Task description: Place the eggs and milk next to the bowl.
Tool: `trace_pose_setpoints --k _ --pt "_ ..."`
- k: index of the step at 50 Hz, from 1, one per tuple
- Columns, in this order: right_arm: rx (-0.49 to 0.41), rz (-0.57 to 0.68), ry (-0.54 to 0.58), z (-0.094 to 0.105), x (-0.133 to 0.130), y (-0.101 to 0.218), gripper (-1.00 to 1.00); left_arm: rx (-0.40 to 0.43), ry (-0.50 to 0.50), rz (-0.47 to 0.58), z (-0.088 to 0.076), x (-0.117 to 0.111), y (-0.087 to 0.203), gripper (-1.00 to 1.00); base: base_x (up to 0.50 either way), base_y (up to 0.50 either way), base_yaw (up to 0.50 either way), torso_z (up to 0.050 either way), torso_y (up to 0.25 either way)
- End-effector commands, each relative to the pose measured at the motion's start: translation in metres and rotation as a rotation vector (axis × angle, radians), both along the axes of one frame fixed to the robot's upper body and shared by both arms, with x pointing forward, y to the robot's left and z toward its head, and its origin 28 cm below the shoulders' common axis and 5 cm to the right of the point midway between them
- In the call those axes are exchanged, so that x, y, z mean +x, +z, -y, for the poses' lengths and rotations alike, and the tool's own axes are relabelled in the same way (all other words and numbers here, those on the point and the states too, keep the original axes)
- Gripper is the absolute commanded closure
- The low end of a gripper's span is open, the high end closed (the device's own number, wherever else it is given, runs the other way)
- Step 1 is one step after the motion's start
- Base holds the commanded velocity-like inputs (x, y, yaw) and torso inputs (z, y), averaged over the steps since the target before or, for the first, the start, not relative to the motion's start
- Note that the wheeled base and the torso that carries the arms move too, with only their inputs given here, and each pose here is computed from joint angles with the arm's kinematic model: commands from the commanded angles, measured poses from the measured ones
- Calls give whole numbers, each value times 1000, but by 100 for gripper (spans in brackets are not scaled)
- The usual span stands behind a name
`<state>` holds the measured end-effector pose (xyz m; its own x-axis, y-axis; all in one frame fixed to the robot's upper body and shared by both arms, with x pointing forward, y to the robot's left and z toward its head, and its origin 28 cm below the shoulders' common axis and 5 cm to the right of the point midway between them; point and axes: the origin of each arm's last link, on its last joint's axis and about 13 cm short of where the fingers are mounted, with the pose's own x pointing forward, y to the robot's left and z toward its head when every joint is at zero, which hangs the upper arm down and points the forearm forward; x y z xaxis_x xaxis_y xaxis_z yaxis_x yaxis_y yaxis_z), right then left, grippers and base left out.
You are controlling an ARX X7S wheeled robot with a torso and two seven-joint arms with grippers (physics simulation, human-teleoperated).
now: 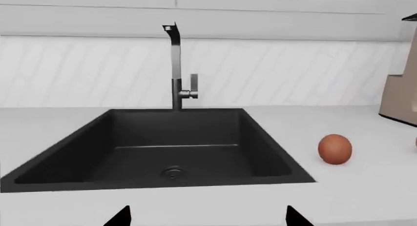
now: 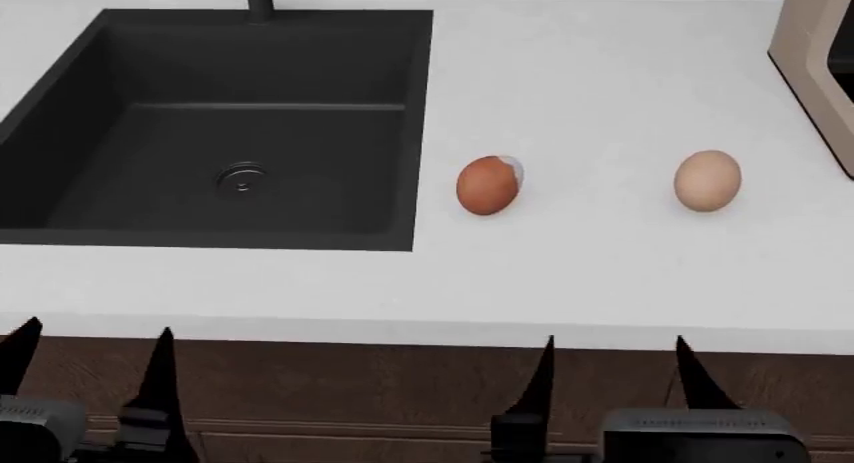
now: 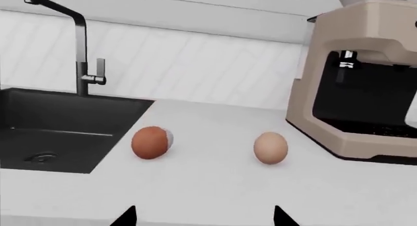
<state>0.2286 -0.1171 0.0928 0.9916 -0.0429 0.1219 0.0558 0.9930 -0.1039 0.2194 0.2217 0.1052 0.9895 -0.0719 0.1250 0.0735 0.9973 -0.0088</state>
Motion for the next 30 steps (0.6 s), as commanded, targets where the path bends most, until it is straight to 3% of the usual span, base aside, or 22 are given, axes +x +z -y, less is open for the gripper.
trace_pose_setpoints --k 1,9,20,30 --pt "-45 62 -21 12 5 43 -100 9 -55 25 -8 2 47 -100 0 0 0 0 0" --pt "-49 49 -16 22 17 71 -100 61 -59 14 -17 10 77 -100 0 0 0 0 0" --pt "-29 50 -11 39 44 122 -100 2 -46 -10 -29 38 126 -100 0 0 0 0 0" --pt "-26 34 -7 44 57 144 -100 27 -63 -38 -30 60 140 -100 0 0 0 0 0"
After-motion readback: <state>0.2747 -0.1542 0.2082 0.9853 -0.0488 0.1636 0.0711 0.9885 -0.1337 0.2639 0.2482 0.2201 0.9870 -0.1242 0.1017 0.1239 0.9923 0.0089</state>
